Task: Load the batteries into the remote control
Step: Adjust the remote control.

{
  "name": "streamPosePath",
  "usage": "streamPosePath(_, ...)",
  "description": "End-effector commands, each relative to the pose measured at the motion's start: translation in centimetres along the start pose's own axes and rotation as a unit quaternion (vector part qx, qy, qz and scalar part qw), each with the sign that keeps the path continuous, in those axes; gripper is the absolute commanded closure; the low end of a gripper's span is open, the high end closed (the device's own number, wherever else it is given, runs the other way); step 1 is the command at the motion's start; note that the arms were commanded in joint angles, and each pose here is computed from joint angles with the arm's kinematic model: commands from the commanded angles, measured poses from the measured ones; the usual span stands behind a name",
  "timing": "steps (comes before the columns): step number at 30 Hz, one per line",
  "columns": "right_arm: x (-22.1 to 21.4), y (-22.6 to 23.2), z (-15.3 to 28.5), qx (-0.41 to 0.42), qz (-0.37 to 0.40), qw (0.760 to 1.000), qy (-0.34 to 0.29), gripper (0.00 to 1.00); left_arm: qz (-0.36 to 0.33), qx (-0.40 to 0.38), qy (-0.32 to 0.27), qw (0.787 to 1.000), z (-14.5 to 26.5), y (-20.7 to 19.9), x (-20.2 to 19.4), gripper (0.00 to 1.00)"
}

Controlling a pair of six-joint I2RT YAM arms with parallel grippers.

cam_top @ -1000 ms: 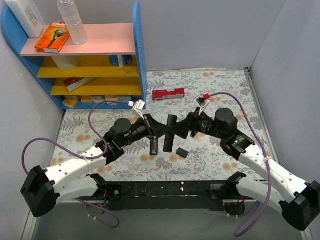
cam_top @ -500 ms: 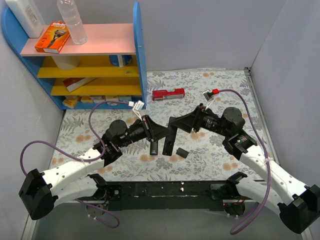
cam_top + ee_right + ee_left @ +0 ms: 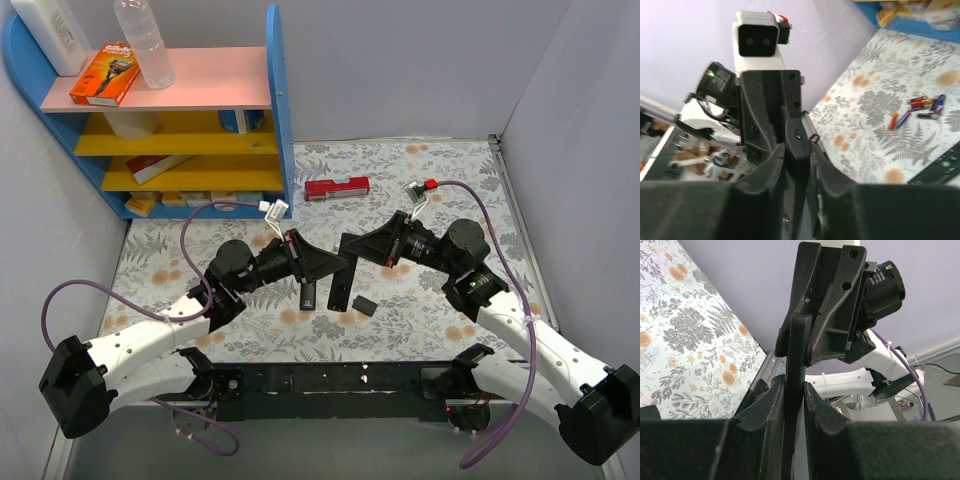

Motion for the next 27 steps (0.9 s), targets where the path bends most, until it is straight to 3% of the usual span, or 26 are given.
streamPosePath(1, 0.5, 0.8, 0.3, 0.019, 0.012, 1.000, -0.018, 0.83, -0.007, -0.003, -0.004, 1.000, 0.1, -0.3, 0.2, 0.98)
streamPosePath(2, 0.6, 0.7, 0.3, 0.012, 0.013, 1.000, -0.024, 0.88, -0.010, 0.017, -0.022, 1.000, 0.1, 0.2, 0.6, 0.85)
streamPosePath(5, 0.6, 0.1, 0.6, -0.018, 0.025, 0.999, -0.032, 0.98, -0.014, 0.103, -0.030, 0.994, 1.1, 2.3, 0.5, 0.65)
streamPosePath(6, 0.7, 0.1, 0.7, -0.025, 0.029, 0.999, -0.033, 0.99, -0.022, 0.131, -0.048, 0.990, 1.3, 3.1, 0.8, 0.49)
streamPosePath(8, 0.6, -0.4, 1.0, -0.050, 0.034, 0.998, -0.035, 0.99, -0.029, 0.179, -0.053, 0.982, 2.3, 3.8, 1.0, 0.39)
streamPosePath(9, 0.6, -0.6, 1.1, -0.059, 0.035, 0.997, -0.037, 0.99, -0.035, 0.209, -0.072, 0.975, 2.6, 4.3, 1.5, 0.29)
streamPosePath(11, 0.5, -1.2, 1.5, -0.085, 0.038, 0.995, -0.044, 0.99, -0.038, 0.260, -0.076, 0.962, 3.7, 5.0, 1.6, 0.22)
streamPosePath(15, 0.5, -2.2, 2.3, -0.130, 0.052, 0.988, -0.057, 0.99, -0.018, 0.385, -0.121, 0.915, 6.3, 7.0, 2.3, 0.18)
streamPosePath(16, 0.4, -2.4, 2.4, -0.140, 0.053, 0.987, -0.057, 0.99, -0.004, 0.419, -0.159, 0.894, 7.0, 7.6, 3.0, 0.18)
streamPosePath(18, 0.2, -3.2, 2.8, -0.165, 0.059, 0.983, -0.059, 0.99, 0.014, 0.496, -0.163, 0.853, 8.8, 8.7, 2.6, 0.18)
streamPosePath(20, -0.2, -3.8, 3.1, -0.183, 0.058, 0.980, -0.055, 0.99, 0.029, 0.573, -0.182, 0.798, 11.0, 10.0, 2.3, 0.18)
streamPosePath(23, -0.5, -4.2, 3.3, -0.192, 0.062, 0.978, -0.054, 0.99, 0.033, 0.631, -0.182, 0.753, 11.9, 10.9, 2.2, 0.16)
streamPosePath(25, -0.8, -4.6, 3.5, -0.198, 0.062, 0.977, -0.053, 0.99, 0.032, 0.646, -0.168, 0.744, 11.7, 11.7, 1.9, 0.16)
streamPosePath(27, -1.0, -5.0, 3.6, -0.204, 0.061, 0.976, -0.051, 0.99, 0.038, 0.653, -0.152, 0.741, 11.6, 12.6, 1.8, 0.24)
Point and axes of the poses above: each gripper's point midway between its finger pads, its own z axis back along the fingers, its own y axis along the line the jaws close on, x = y × z, the point moved 6 cm from there along z, back along the fingers, and after that the axes turned 2 degrees about z, right-handed, at the moved point
